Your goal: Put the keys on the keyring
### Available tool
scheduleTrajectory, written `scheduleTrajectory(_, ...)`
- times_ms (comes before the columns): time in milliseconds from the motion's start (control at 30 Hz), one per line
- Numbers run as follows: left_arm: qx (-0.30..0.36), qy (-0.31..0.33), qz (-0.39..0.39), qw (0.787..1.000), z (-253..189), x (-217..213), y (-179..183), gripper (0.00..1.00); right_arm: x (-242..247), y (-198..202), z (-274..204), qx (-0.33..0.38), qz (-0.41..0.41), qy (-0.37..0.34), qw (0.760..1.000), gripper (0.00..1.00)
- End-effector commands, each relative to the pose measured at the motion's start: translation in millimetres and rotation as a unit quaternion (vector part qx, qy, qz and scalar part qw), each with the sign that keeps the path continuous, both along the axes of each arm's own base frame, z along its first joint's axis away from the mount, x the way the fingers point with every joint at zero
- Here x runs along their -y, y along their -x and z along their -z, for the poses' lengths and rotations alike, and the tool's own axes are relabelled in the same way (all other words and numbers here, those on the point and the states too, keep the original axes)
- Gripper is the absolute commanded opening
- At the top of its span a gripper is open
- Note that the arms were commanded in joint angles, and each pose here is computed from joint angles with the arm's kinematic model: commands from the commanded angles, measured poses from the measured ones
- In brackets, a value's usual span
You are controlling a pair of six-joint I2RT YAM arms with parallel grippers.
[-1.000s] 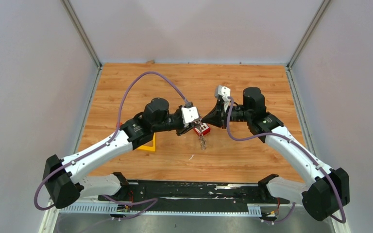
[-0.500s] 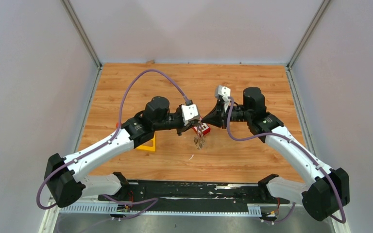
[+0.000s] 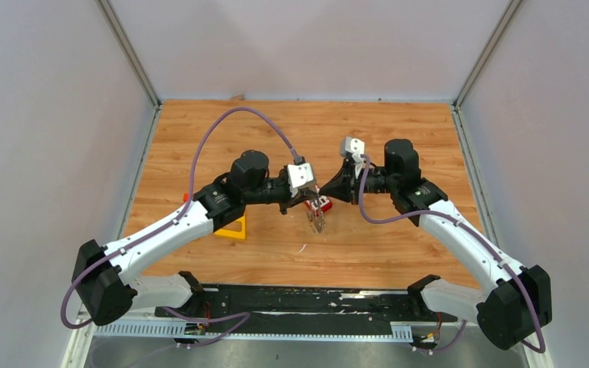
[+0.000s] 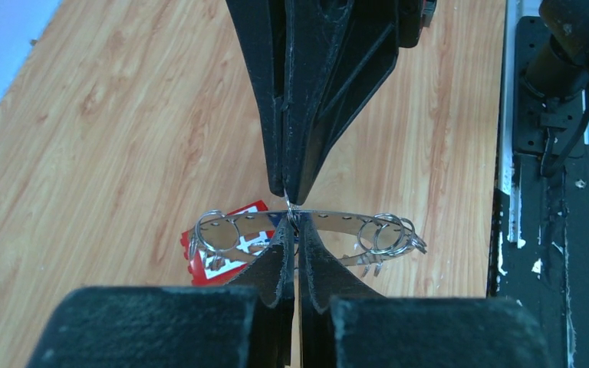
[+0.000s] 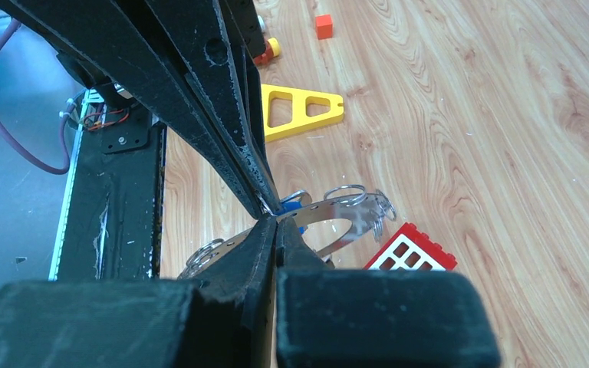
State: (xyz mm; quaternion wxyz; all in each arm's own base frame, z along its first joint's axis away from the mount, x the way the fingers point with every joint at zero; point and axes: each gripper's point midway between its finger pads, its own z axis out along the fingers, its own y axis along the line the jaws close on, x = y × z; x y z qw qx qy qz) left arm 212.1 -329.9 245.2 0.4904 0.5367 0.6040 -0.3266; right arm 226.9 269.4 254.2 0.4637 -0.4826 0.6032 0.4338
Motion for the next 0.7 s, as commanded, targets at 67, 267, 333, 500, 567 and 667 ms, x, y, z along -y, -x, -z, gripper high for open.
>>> scheduleTrajectory(67,0.030,0.036,0.055,0.997,-36,13,11,0.00,-2,6,-14,0.042,-0.026,-0.018,0.999,0.02)
scheduleTrajectory(267,0.051,-0.033,0.081,0.995,-24,-1,16,0.00,5,17,-14,0.091,-0.050,-0.001,0.995,0.26)
scheduleTrajectory(333,0.050,-0.060,0.094,0.992,-18,-5,19,0.00,6,24,-16,0.106,-0.066,-0.005,0.992,0.33)
scheduleTrajectory(500,0.039,-0.101,0.097,0.989,-22,-11,19,0.00,4,39,-17,0.114,-0.108,-0.016,0.987,0.43)
scheduleTrajectory(567,0.035,-0.119,0.091,0.988,-25,-14,19,0.00,3,43,-18,0.112,-0.120,-0.020,0.986,0.44)
scheduleTrajectory(667,0.036,-0.140,0.082,0.986,-29,-15,22,0.00,-2,45,-20,0.108,-0.123,-0.025,0.986,0.44)
